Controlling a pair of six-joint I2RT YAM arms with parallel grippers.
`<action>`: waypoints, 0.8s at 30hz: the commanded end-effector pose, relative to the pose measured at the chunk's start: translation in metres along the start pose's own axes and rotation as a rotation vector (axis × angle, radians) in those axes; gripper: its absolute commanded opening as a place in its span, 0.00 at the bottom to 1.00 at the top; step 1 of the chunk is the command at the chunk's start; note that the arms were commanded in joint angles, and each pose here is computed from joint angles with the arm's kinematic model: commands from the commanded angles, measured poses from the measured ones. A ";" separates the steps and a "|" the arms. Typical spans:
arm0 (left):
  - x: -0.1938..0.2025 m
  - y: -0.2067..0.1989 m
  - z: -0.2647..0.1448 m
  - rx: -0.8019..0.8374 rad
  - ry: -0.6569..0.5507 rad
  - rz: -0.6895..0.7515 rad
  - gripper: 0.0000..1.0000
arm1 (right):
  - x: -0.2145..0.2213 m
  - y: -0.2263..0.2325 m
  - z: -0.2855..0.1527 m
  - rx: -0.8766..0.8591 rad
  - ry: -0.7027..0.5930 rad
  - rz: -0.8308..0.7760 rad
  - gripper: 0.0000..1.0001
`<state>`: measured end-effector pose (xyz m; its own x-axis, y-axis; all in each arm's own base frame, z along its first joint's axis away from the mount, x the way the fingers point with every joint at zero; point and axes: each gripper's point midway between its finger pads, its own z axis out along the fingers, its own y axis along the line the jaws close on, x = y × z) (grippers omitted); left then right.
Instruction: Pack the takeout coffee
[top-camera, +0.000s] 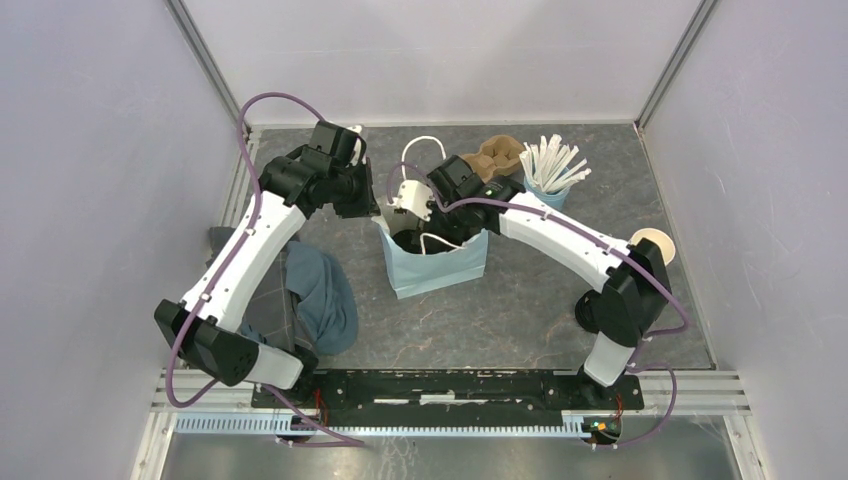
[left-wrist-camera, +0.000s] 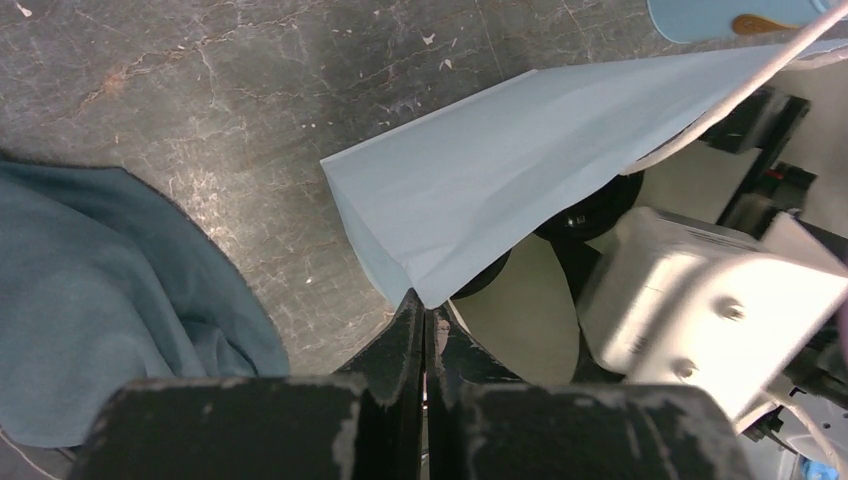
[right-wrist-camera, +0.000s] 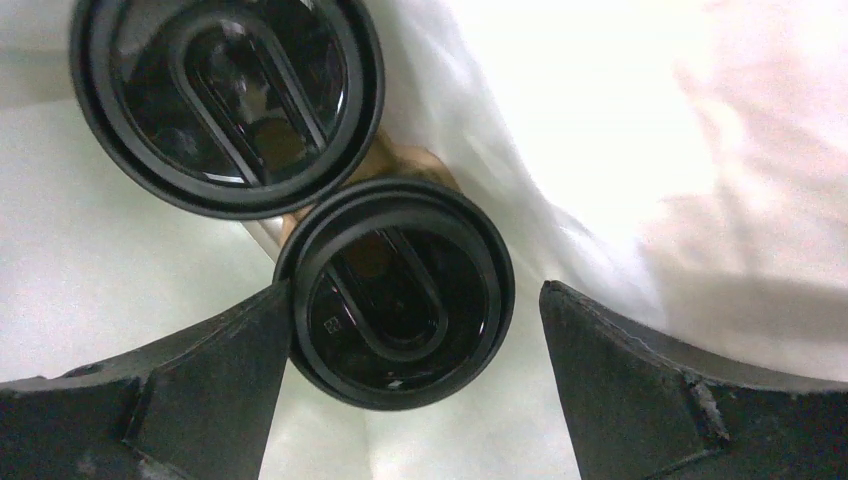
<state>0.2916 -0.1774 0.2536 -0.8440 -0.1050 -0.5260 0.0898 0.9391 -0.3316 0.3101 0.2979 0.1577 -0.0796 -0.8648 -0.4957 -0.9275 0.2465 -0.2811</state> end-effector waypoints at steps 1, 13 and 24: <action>0.004 -0.002 0.002 0.010 0.038 0.027 0.02 | -0.037 -0.013 -0.038 0.064 -0.113 0.079 0.98; 0.005 -0.001 0.000 0.009 0.037 0.018 0.05 | -0.057 -0.027 -0.079 0.163 -0.211 0.203 0.98; 0.013 0.005 -0.001 -0.008 0.045 0.023 0.10 | -0.072 -0.085 -0.204 0.532 -0.445 0.438 0.98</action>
<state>0.2936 -0.1791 0.2515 -0.8472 -0.1037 -0.5210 0.0896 0.9388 -0.3325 0.3081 0.2785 0.3071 -0.1764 -0.5971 -0.7825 -0.7330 0.6103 -0.3005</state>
